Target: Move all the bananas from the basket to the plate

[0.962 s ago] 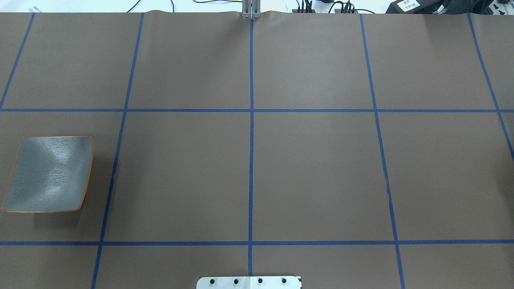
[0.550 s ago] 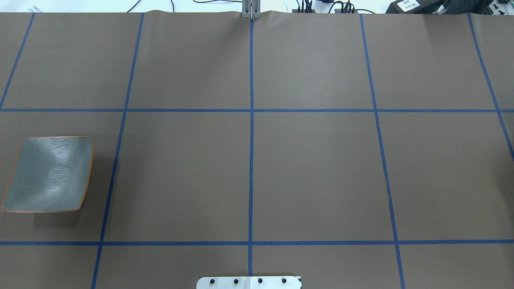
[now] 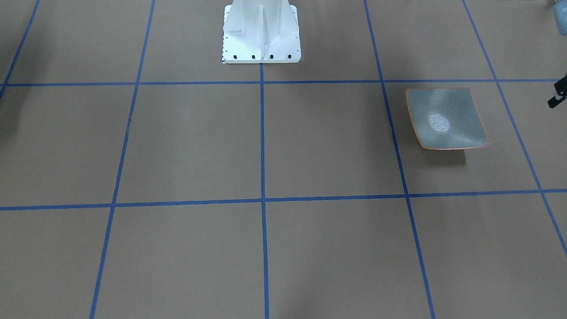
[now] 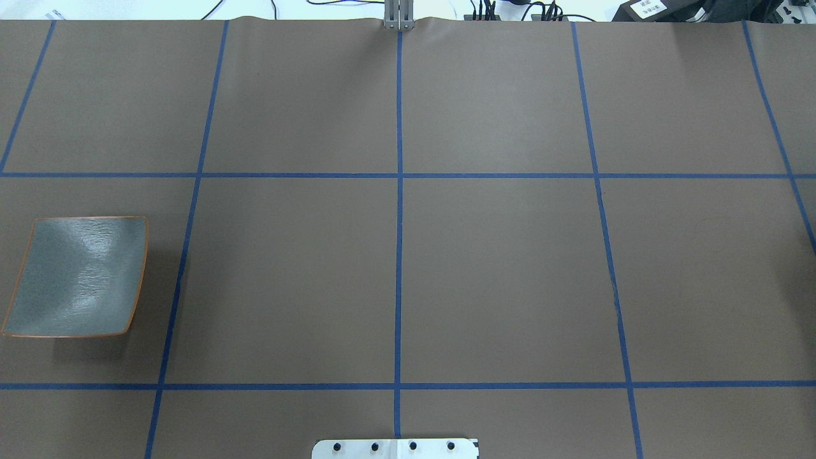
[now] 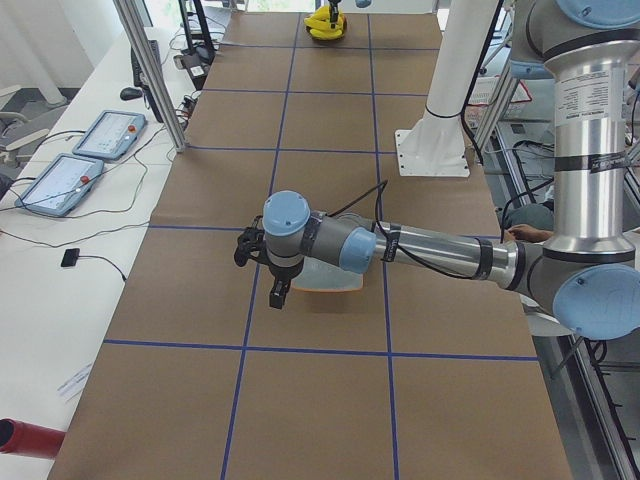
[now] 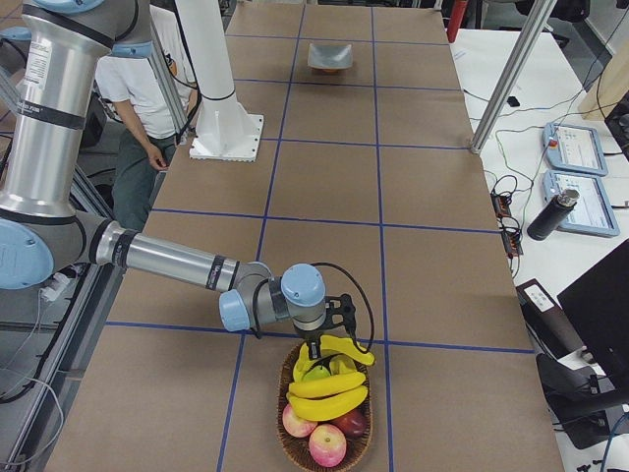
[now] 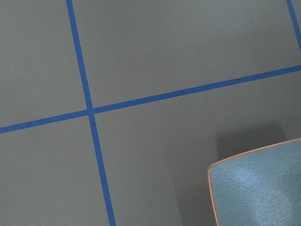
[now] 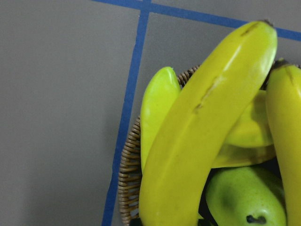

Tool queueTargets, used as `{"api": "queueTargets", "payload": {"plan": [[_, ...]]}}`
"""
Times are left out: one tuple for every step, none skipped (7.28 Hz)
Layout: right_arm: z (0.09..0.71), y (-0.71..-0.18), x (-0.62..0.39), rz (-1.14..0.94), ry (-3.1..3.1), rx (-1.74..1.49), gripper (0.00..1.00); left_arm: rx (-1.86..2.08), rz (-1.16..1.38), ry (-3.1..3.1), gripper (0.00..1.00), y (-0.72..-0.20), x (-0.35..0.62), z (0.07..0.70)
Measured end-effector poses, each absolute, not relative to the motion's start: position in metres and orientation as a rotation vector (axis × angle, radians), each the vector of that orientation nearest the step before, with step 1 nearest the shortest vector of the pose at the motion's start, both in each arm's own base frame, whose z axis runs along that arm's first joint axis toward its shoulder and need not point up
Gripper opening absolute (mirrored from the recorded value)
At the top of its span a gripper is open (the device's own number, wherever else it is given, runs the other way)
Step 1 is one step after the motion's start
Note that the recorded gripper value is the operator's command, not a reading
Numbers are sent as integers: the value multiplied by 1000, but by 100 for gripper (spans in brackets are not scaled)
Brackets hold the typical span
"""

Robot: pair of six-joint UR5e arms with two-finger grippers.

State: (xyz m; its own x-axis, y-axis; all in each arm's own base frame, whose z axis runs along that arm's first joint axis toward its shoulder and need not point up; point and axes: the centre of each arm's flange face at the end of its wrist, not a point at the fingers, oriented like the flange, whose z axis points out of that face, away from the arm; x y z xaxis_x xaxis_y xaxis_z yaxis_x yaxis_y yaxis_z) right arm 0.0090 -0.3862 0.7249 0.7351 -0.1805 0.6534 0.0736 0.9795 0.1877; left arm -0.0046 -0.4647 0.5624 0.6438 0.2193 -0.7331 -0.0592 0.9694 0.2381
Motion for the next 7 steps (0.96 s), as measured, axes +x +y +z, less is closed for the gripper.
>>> {"api": "queueTargets", "payload": {"plan": [[718, -386, 10, -140, -743, 162, 0, 200, 160, 858, 100, -465, -5, 562], [714, -386, 12, -137, -755, 165, 0, 201, 160, 858, 100, -465, -5, 562], [717, -384, 13, -135, -760, 160, 0, 200, 160, 858, 100, -465, -5, 562], [722, -382, 13, -132, -758, 151, 0, 200, 160, 858, 100, -465, -4, 562], [728, -381, 14, -129, -756, 141, 0, 200, 160, 858, 100, -465, -4, 562], [735, -381, 14, -125, -753, 131, 0, 200, 161, 858, 100, -465, -4, 562], [739, -381, 14, -122, -750, 126, 0, 201, 161, 858, 100, -465, -4, 562]]}}
